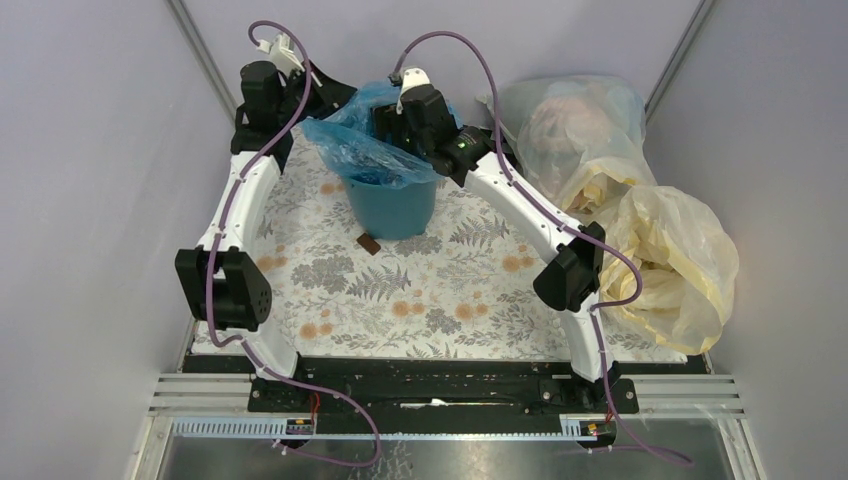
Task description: Put the trash bags into the trash bin
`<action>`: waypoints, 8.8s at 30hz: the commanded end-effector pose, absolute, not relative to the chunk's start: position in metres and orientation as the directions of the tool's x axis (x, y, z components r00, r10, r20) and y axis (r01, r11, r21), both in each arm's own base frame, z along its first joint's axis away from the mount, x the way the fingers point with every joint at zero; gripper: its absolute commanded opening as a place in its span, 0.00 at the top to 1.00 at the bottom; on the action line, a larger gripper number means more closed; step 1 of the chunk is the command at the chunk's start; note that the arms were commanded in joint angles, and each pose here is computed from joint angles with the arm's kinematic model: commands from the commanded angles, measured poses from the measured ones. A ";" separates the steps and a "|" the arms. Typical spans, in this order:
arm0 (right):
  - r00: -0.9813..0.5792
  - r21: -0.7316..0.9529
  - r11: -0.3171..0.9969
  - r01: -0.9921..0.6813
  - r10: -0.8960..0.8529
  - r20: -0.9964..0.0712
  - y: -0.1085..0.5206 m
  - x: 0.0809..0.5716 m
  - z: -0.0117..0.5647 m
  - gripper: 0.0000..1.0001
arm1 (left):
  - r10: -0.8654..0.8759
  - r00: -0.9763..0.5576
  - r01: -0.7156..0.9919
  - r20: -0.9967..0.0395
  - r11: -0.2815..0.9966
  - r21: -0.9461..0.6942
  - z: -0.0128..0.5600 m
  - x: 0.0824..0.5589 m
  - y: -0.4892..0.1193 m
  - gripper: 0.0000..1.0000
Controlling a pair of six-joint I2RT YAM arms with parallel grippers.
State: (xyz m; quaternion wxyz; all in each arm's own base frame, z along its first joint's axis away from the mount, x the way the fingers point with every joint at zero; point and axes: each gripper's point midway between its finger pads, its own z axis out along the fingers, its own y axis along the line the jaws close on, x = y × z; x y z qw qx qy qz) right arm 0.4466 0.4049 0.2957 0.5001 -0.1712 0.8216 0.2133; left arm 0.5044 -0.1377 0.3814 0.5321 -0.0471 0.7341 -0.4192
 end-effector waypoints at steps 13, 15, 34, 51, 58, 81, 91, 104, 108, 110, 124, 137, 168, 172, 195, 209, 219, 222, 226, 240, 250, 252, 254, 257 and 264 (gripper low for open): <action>-0.455 0.678 0.710 -0.193 0.547 -0.703 0.401 0.450 0.376 0.10 | -0.526 -0.373 0.434 -0.764 0.629 -0.645 0.399 0.491 -0.136 1.00; -0.464 0.720 0.645 -0.256 0.571 -0.677 0.409 0.441 0.391 0.11 | -0.524 -0.372 0.426 -0.766 0.637 -0.642 0.396 0.492 -0.135 1.00; -0.082 0.380 0.430 -0.819 0.567 -0.819 0.394 0.376 0.481 0.12 | -0.505 -0.383 0.380 -0.774 0.677 -0.630 0.376 0.495 -0.129 1.00; -0.133 0.401 0.617 -0.678 0.433 -0.891 0.339 0.367 0.488 0.10 | -0.505 -0.353 0.386 -0.788 0.688 -0.614 0.390 0.491 -0.124 1.00; -0.228 0.460 0.561 -0.688 0.435 -0.871 0.335 0.342 0.473 0.09 | -0.499 -0.334 0.327 -0.800 0.734 -0.595 0.388 0.496 -0.109 1.00; -0.331 0.468 0.624 -0.626 0.331 -0.884 0.329 0.338 0.460 0.08 | -0.519 -0.256 0.273 -0.816 0.771 -0.576 0.403 0.462 -0.087 1.00; -0.346 0.656 0.716 -0.240 0.569 -0.747 0.255 0.336 0.430 0.09 | -0.559 -0.211 0.294 -0.802 0.745 -0.598 0.404 0.439 -0.087 1.00; -0.508 0.908 0.412 0.078 0.800 -0.319 0.292 0.348 0.389 0.09 | -0.589 -0.178 0.364 -0.789 0.705 -0.608 0.414 0.418 -0.094 1.00; -0.524 0.925 0.363 0.110 0.812 -0.256 0.306 0.356 0.387 0.09 | -0.587 -0.184 0.369 -0.789 0.702 -0.608 0.412 0.417 -0.096 1.00; -0.537 0.929 0.347 0.126 0.811 -0.230 0.312 0.358 0.384 0.10 | -0.586 -0.181 0.380 -0.790 0.699 -0.606 0.413 0.416 -0.097 1.00; -0.592 0.870 0.472 0.142 0.745 -0.307 0.306 0.344 0.330 0.86 | -0.574 -0.151 0.247 -0.805 0.766 -0.593 0.397 0.443 -0.064 1.00; -0.701 0.803 0.595 0.031 0.586 -0.407 0.328 0.344 0.248 0.65 | -0.645 -0.175 0.175 -0.744 0.723 -0.668 0.354 0.466 -0.035 1.00; -0.644 0.446 0.776 -0.447 0.067 -0.762 0.327 0.354 0.212 0.32 | -0.657 -0.239 0.155 -0.715 0.701 -0.696 0.316 0.481 -0.036 0.43; -0.630 0.442 0.768 -0.464 0.064 -0.774 0.328 0.354 0.220 0.31 | -0.663 -0.185 0.145 -0.725 0.712 -0.687 0.347 0.465 -0.031 0.17; -0.622 0.442 0.753 -0.487 0.057 -0.781 0.334 0.357 0.226 0.24 | -0.705 -0.328 0.107 -0.629 0.634 -0.766 0.382 0.351 -0.067 0.01; -0.633 0.447 0.754 -0.482 0.053 -0.772 0.335 0.356 0.221 0.19 | -0.538 -0.358 -0.172 -0.763 0.842 -0.512 0.307 0.362 -0.069 0.23; -0.610 0.410 0.779 -0.474 0.046 -0.791 0.327 0.362 0.225 0.18 | -0.538 -0.368 -0.223 -0.759 0.843 -0.489 0.259 0.346 -0.058 0.45; -0.602 0.402 0.786 -0.469 0.049 -0.797 0.323 0.363 0.228 0.17 | -0.571 -0.337 -0.230 -0.749 0.821 -0.522 0.253 0.345 -0.054 0.48; -0.588 0.375 0.803 -0.463 0.038 -0.808 0.316 0.364 0.231 0.16 | -0.617 -0.347 -0.225 -0.707 0.786 -0.575 0.238 0.347 -0.052 0.51; -0.476 0.283 0.869 -0.406 0.063 -0.877 0.275 0.371 0.269 0.18 | -0.735 -0.301 -0.134 -0.607 0.663 -0.736 0.230 0.350 -0.057 0.75; -0.487 0.320 0.871 -0.374 0.110 -0.867 0.265 0.387 0.274 0.19 | -0.769 -0.317 -0.130 -0.555 0.615 -0.778 0.216 0.361 -0.064 0.85; -0.489 0.334 0.869 -0.365 0.126 -0.863 0.264 0.394 0.274 0.25 | -0.785 -0.308 -0.129 -0.538 0.595 -0.793 0.212 0.363 -0.065 0.88; -0.485 0.342 0.870 -0.356 0.141 -0.863 0.262 0.401 0.275 0.34 | -0.796 -0.307 -0.114 -0.521 0.575 -0.810 0.207 0.365 -0.069 0.90; -0.485 0.364 0.871 -0.330 0.175 -0.857 0.258 0.415 0.272 0.49 | -0.820 -0.300 -0.110 -0.487 0.537 -0.836 0.196 0.371 -0.071 0.91; -0.515 0.422 0.847 -0.324 0.216 -0.829 0.260 0.444 0.264 0.56 | -0.824 -0.302 -0.053 -0.479 0.517 -0.854 0.196 0.386 -0.082 0.89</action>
